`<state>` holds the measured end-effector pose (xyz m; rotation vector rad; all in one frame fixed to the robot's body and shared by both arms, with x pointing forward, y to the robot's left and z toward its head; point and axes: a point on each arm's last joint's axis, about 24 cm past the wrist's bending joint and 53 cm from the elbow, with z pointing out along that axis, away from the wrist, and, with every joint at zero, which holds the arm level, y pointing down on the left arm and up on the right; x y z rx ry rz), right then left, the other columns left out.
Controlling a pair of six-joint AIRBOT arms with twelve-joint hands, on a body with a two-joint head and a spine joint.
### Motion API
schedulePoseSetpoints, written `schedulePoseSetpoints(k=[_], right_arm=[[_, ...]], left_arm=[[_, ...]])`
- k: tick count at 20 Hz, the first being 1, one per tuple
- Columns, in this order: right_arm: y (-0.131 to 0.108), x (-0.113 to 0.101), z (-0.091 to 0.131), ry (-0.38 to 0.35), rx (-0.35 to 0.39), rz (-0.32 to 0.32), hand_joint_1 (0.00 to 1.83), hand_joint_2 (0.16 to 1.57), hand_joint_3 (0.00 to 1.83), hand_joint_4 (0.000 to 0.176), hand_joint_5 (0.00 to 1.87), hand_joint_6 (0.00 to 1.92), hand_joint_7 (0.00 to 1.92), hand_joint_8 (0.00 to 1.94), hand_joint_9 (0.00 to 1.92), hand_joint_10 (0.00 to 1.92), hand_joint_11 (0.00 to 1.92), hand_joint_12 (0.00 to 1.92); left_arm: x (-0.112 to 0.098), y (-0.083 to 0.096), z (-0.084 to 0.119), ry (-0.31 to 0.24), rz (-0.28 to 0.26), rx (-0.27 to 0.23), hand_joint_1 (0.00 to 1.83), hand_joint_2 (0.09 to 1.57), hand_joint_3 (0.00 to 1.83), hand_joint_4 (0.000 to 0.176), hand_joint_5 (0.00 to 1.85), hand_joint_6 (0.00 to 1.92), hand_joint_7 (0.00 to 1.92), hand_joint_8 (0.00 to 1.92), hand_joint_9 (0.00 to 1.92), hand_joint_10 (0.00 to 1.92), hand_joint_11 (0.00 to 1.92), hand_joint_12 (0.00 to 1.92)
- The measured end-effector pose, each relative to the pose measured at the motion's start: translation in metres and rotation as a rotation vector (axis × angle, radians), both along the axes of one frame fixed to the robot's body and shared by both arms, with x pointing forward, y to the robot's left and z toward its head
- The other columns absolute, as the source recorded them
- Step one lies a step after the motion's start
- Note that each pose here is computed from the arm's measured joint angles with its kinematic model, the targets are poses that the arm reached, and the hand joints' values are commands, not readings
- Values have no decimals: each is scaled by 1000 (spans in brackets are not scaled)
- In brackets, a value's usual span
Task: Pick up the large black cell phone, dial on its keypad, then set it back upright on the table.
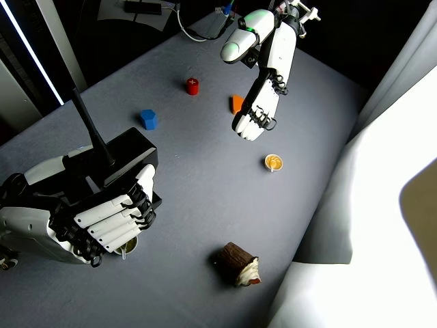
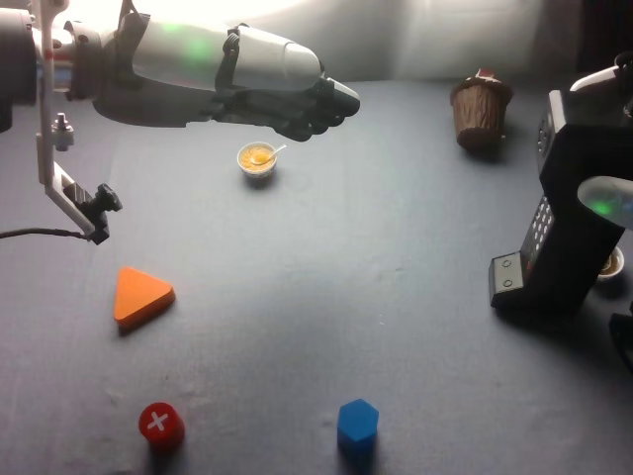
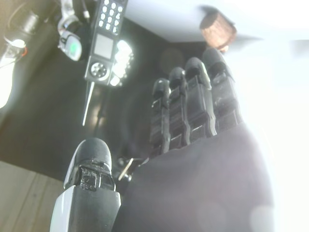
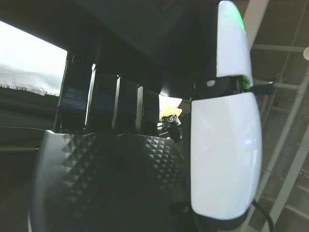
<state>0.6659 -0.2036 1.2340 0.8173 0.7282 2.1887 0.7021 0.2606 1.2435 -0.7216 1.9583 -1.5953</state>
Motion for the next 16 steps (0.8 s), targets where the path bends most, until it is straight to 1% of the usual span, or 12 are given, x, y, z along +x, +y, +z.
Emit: schedulePoseSetpoints(k=[1, 2, 3, 5, 6, 7, 8, 9, 10, 12, 13, 16], right_arm=[[0, 0, 0, 0, 0, 0, 1352, 1188, 1, 0, 733, 1237, 822, 1210, 836, 1351, 747, 1197], [0, 0, 0, -1, 0, 1, 1205, 1210, 0, 0, 740, 1275, 837, 1262, 792, 905, 709, 1207], [0, 0, 0, 0, -1, 0, 1177, 1207, 1, 2, 763, 1255, 844, 1263, 822, 677, 679, 1222], [0, 0, 0, -1, -2, 0, 1169, 1204, 0, 17, 780, 1236, 843, 1264, 853, 550, 680, 1299], [0, 0, 0, -1, -2, 0, 1154, 1227, 0, 12, 730, 1304, 816, 1311, 816, 568, 619, 1390], [0, 0, 0, -1, -2, 0, 1099, 1236, 0, 0, 736, 1329, 734, 723, 786, 578, 579, 1432], [0, 0, 0, -1, -2, 1, 1072, 1189, 0, 0, 659, 629, 757, 425, 754, 538, 541, 1402], [1, 0, 0, -1, -3, 1, 1047, 1177, 0, 0, 714, 280, 803, 199, 764, 441, 520, 1351], [0, -1, -2, 2, -9, 1, 1018, 1185, 0, 0, 739, 120, 819, 79, 769, 354, 502, 1316], [0, -1, -4, 6, -12, 0, 960, 1175, 0, 0, 720, 15, 738, 3, 758, 146, 429, 1207], [0, -1, -4, 7, -13, -2, 940, 1173, 0, 0, 695, 2, 694, 0, 729, 79, 381, 1137], [0, 0, -4, 8, -16, -2, 912, 1164, 2, 0, 673, 7, 628, 0, 667, 10, 301, 1044]], left_arm=[[0, 0, 0, 0, 0, 0, 0, 1243, 1, 4, 287, 3, 214, 1, 175, 0, 0, 433], [0, 0, 0, 0, 0, 0, 0, 1243, 0, 5, 281, 0, 216, 1, 172, 0, 0, 432], [0, 0, 0, 0, 0, -1, 0, 1241, 0, 9, 261, 1, 201, 2, 151, 1, 0, 379], [0, 0, 0, 0, 0, 0, 0, 1239, 0, 11, 267, 4, 206, 3, 159, 5, 0, 395], [0, 0, 0, 0, 1, 0, 0, 1239, 0, 10, 267, 3, 207, 3, 163, 6, 0, 402], [0, 0, 0, 0, 1, 0, 0, 1239, 0, 9, 264, 2, 206, 2, 161, 4, 0, 403], [0, 0, 0, 0, 1, 0, 0, 1238, 0, 5, 271, 3, 221, 5, 167, 5, 0, 388], [0, 0, 0, 0, 1, -1, 0, 1238, 0, 0, 271, 2, 219, 3, 167, 4, 0, 385], [0, 0, 0, 0, 1, 0, 0, 1241, 1, 2, 268, 0, 217, 2, 168, 4, 0, 387], [0, 1, 0, 0, 3, 1, 0, 1240, 0, 1, 284, 4, 237, 5, 185, 6, 0, 433], [0, 1, 0, 0, 2, 0, 0, 1236, 0, 5, 265, 4, 215, 4, 162, 4, 0, 368], [0, 1, 0, 0, 2, 0, 0, 1237, 0, 10, 251, 1, 201, 1, 155, 2, 0, 367]])
